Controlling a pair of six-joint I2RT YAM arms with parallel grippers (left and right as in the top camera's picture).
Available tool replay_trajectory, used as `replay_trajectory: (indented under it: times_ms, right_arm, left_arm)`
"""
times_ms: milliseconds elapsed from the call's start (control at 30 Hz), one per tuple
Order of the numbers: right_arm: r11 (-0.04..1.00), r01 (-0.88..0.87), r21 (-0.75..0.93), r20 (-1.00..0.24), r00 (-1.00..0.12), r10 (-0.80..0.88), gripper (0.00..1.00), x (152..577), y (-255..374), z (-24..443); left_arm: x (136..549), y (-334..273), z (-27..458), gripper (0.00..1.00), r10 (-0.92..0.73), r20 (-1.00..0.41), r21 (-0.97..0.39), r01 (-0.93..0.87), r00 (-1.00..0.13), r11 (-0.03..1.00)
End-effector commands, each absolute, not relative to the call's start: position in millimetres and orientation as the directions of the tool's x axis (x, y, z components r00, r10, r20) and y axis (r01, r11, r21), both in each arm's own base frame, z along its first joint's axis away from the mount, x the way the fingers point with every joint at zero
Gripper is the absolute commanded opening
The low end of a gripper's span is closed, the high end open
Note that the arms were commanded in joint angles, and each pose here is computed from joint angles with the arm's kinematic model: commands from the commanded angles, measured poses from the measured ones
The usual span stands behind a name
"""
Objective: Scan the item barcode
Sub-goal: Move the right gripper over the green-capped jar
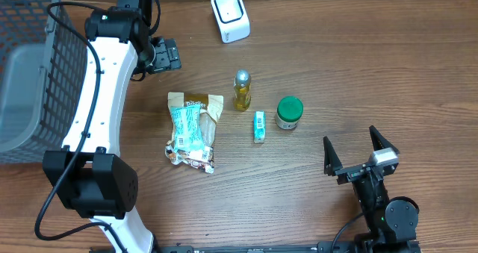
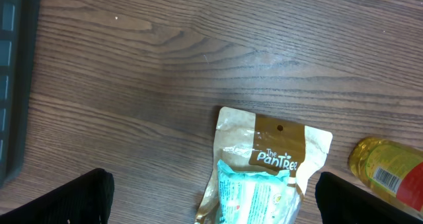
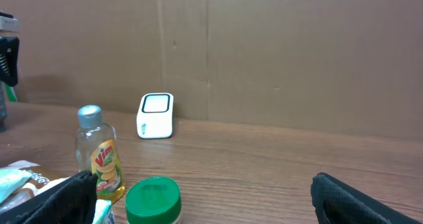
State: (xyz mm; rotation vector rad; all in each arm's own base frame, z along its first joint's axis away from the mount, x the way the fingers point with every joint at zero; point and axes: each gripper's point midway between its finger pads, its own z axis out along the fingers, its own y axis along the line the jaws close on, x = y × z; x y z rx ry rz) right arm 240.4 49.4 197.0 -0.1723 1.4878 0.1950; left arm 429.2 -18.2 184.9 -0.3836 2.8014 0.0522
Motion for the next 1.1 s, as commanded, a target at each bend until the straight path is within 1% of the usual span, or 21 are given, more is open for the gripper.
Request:
replay_trajectory:
  times_ms: [0, 100, 200, 233, 267, 400, 500, 567, 667, 767, 800, 867, 900, 1000, 1067]
  right_arm:
    - [0.965, -0.262, -0.001, -0.993, 0.117, 0.03, 1.0, 234, 53, 221]
    - [0.955, -0.298, -0.014, -0.986, 0.161, 0.036, 1.0, 223, 58, 253]
    - [0.955, -0.297, -0.015, -0.985, 0.168, 0.037, 1.0, 207, 56, 294]
    - [0.955, -0.298, -0.013, -0.987, 0.159, 0.036, 1.0, 198, 55, 316]
    - [0.954, -0.298, -0.012, -0.987, 0.154, 0.035, 1.0, 195, 55, 324]
    - [0.949, -0.316, -0.002, -0.996, 0.087, 0.027, 1.0, 176, 56, 380]
    - [0.926, -0.376, 0.0, -0.998, 0.055, 0.023, 1.0, 168, 66, 410]
    - [0.919, -0.395, 0.012, -1.0, 0.008, 0.017, 1.0, 168, 69, 425]
    - [0.914, -0.404, 0.042, -0.996, -0.091, 0.005, 1.0, 170, 71, 432]
    - [0.914, -0.398, 0.08, -0.975, -0.222, -0.011, 1.0, 179, 73, 435]
    - [0.914, -0.397, 0.088, -0.969, -0.246, -0.014, 1.0, 181, 73, 434]
    - [0.914, -0.39, 0.109, -0.947, -0.32, -0.023, 1.0, 192, 75, 427]
    - [0.913, -0.387, 0.129, -0.924, -0.381, -0.031, 1.0, 202, 77, 418]
    - [0.899, -0.4, 0.181, -0.869, -0.492, -0.045, 1.0, 226, 86, 394]
    - [0.891, -0.406, 0.206, -0.842, -0.538, -0.051, 1.0, 240, 92, 383]
  left_arm:
    - [433, -17, 192, 1.0, -0.251, -0.334, -0.002, -0.266, -0.908, 0.964]
    - [433, -17, 192, 1.0, -0.251, -0.334, -0.002, -0.266, -0.908, 0.964]
    - [433, -17, 192, 1.0, -0.251, -0.334, -0.002, -0.266, -0.908, 0.964]
    - [433, -17, 192, 1.0, -0.252, -0.334, -0.002, -0.266, -0.908, 0.964]
    - [433, -17, 192, 1.0, -0.252, -0.334, -0.002, -0.266, -0.908, 0.964]
    - [433, -17, 192, 1.0, -0.251, -0.334, -0.002, -0.266, -0.908, 0.964]
    - [433, -17, 192, 1.0, -0.251, -0.334, -0.002, -0.266, -0.908, 0.964]
    - [433, -17, 192, 1.0, -0.251, -0.334, -0.002, -0.266, -0.908, 0.964]
    - [433, -17, 192, 1.0, -0.251, -0.334, -0.002, -0.266, -0.908, 0.964]
    - [433, -17, 192, 1.0, -0.251, -0.334, -0.002, -0.266, -0.908, 0.964]
    - [433, -17, 192, 1.0, -0.251, -0.334, -0.002, -0.266, -0.908, 0.964]
    - [433, -17, 192, 1.0, -0.251, -0.334, -0.002, -0.266, -0.908, 0.964]
    - [433, -17, 192, 1.0, -0.251, -0.334, -0.002, -0.266, -0.908, 0.964]
    - [433, -17, 192, 1.0, -0.251, -0.334, -0.002, -0.266, -0.908, 0.964]
    - [433, -17, 192, 1.0, -0.251, -0.334, -0.002, -0.266, -0.908, 0.964]
